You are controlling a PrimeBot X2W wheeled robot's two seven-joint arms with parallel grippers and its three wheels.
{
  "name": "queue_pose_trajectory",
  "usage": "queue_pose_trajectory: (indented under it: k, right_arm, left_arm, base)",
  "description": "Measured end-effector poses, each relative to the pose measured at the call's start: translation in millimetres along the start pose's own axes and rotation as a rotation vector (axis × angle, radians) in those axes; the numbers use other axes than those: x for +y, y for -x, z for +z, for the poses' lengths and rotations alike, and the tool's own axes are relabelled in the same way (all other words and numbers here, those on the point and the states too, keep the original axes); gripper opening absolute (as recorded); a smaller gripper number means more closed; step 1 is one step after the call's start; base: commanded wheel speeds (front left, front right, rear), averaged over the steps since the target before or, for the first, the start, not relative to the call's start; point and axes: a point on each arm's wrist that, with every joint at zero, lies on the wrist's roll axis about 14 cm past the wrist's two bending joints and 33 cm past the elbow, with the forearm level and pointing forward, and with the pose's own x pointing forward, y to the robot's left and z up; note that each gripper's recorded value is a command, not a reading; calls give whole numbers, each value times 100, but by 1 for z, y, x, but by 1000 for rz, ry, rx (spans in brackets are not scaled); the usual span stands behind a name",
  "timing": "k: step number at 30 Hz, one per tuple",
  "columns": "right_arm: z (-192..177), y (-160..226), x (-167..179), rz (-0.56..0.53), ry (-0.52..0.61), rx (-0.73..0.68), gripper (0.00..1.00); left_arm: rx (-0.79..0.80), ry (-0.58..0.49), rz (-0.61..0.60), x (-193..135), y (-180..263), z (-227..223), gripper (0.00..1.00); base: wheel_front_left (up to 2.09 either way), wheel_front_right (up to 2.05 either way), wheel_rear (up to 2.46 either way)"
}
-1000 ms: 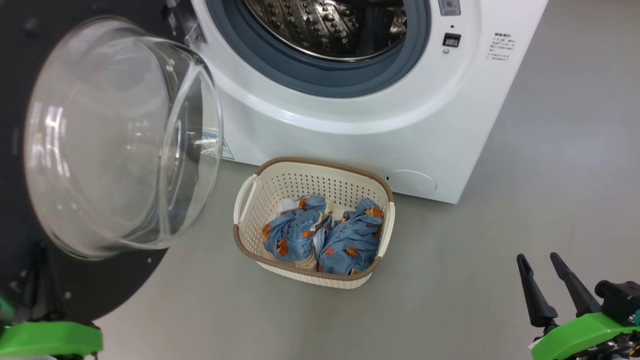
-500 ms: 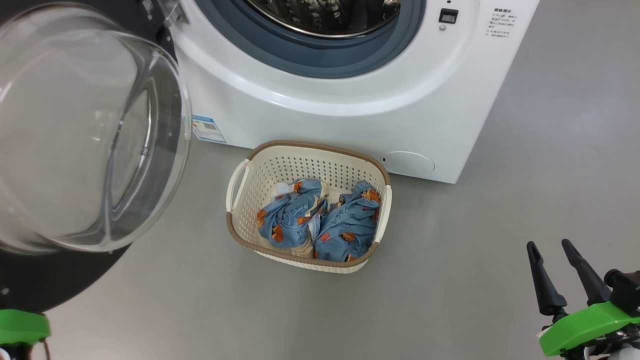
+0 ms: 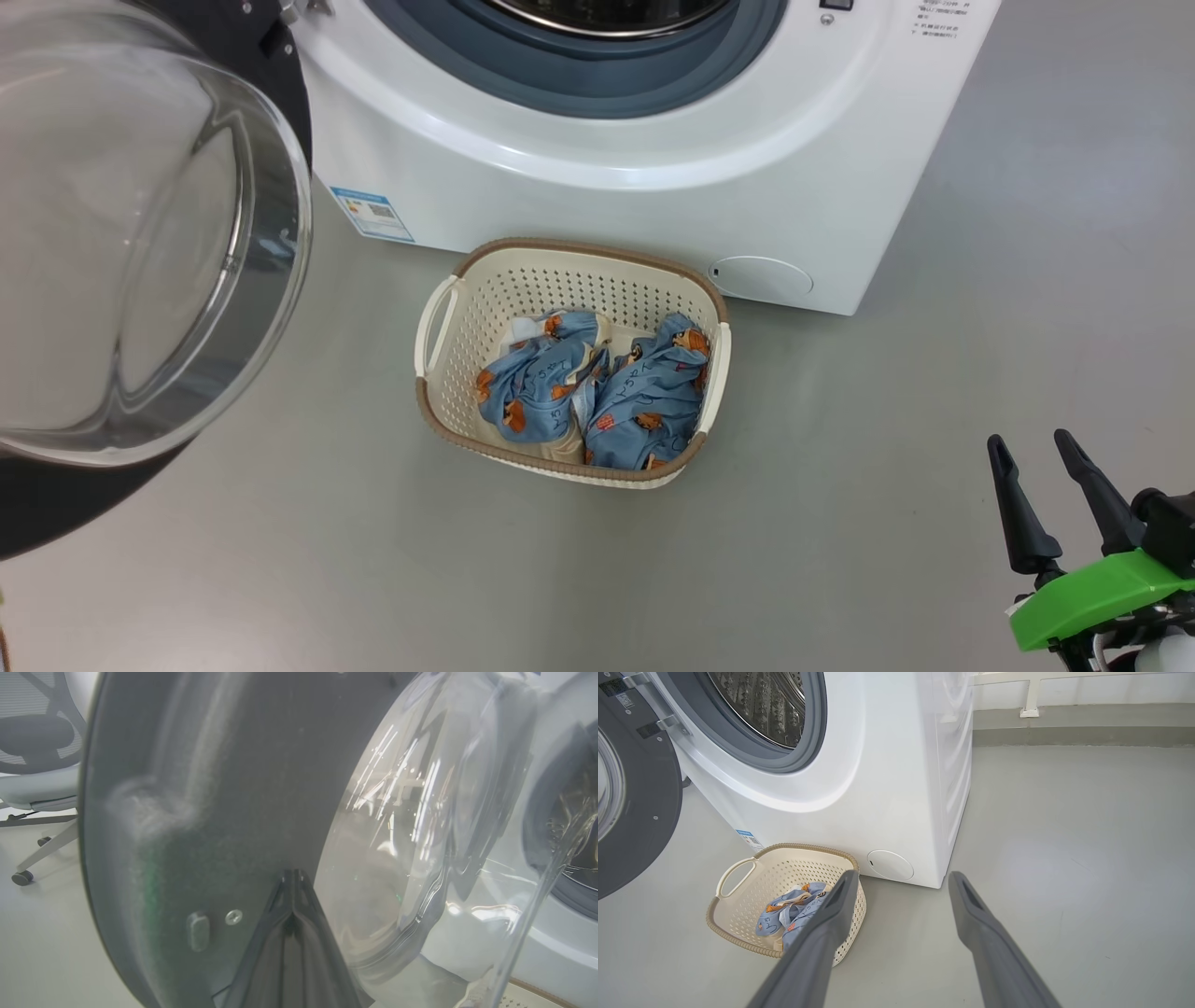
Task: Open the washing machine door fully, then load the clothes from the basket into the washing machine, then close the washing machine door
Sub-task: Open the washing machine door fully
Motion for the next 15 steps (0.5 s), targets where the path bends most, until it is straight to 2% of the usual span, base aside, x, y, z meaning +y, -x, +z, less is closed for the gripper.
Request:
queue_pose_trajectory:
  k: [15]
  right_arm:
    - [-9,-2,-9,-11,9,23,100]
  left_arm:
    - [20,-44,62,24,-29,3,0]
  base:
    - [0,0,0]
